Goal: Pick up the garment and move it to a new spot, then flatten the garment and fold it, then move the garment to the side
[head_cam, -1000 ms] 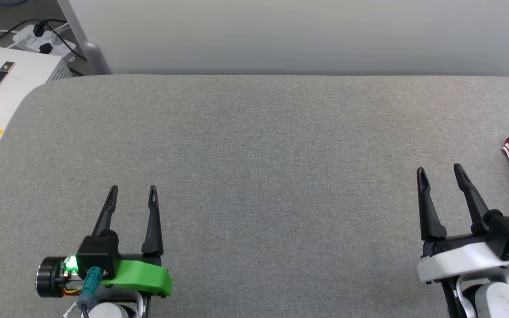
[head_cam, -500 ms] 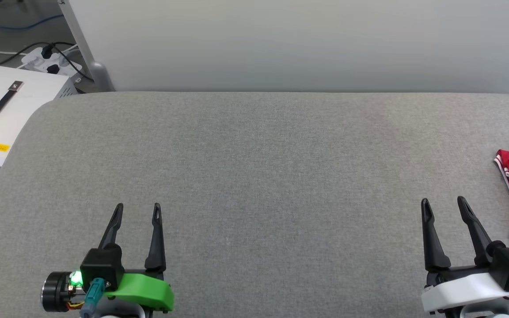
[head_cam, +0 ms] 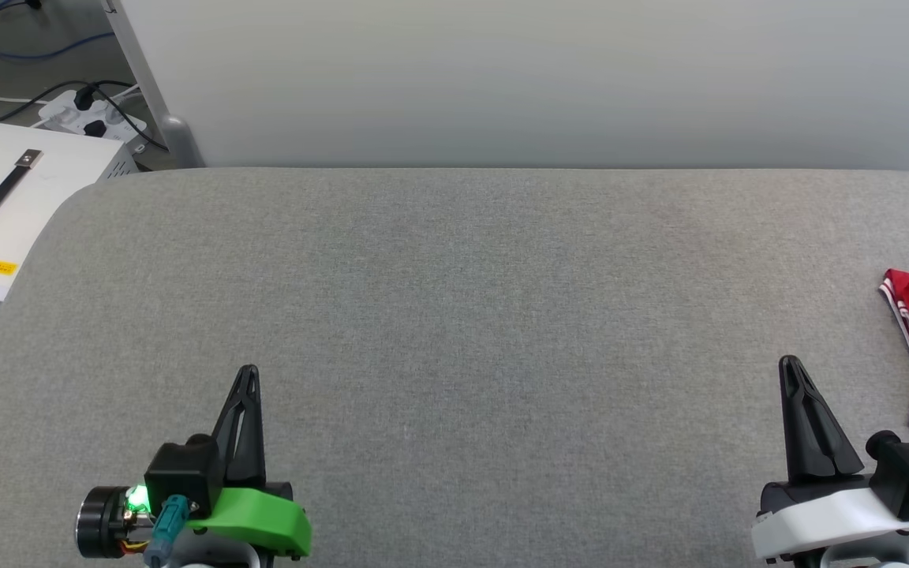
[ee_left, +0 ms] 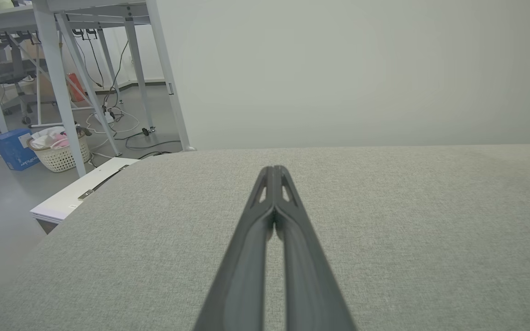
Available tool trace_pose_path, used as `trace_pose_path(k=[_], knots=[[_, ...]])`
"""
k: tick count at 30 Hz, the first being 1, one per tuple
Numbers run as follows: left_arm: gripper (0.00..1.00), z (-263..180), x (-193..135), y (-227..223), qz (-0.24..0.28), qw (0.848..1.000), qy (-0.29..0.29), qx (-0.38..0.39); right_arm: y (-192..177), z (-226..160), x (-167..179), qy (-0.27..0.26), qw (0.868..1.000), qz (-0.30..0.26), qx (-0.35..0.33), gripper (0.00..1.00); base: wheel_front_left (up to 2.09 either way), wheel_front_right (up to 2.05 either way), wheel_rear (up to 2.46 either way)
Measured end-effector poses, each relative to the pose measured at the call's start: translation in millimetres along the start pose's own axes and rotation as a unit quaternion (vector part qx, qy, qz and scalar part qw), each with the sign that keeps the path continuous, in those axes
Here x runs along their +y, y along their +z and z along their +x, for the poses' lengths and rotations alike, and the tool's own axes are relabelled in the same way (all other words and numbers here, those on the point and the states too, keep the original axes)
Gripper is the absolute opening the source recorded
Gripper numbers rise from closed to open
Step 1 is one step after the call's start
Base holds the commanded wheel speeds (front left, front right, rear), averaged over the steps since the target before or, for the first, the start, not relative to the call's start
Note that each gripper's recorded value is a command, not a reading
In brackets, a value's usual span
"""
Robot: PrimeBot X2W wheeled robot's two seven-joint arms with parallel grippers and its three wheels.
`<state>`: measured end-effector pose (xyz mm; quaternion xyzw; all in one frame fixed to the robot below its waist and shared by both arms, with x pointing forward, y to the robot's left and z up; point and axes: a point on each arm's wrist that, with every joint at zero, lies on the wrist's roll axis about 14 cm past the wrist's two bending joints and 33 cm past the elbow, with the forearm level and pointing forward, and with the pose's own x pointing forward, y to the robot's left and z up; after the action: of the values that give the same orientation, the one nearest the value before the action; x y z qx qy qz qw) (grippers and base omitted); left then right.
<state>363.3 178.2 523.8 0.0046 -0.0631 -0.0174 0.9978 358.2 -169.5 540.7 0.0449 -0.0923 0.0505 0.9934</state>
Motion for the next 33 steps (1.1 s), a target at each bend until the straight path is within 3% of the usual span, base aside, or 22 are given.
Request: trace_pose_path(k=[33], knots=[[0.0, 2.0, -1.9, -1.1, 0.003, 1.0, -0.001, 0.021, -8.2, -0.1, 1.9, 0.005, 0.999, -0.017, 0.034, 0.0, 0.0, 0.0, 0.0]])
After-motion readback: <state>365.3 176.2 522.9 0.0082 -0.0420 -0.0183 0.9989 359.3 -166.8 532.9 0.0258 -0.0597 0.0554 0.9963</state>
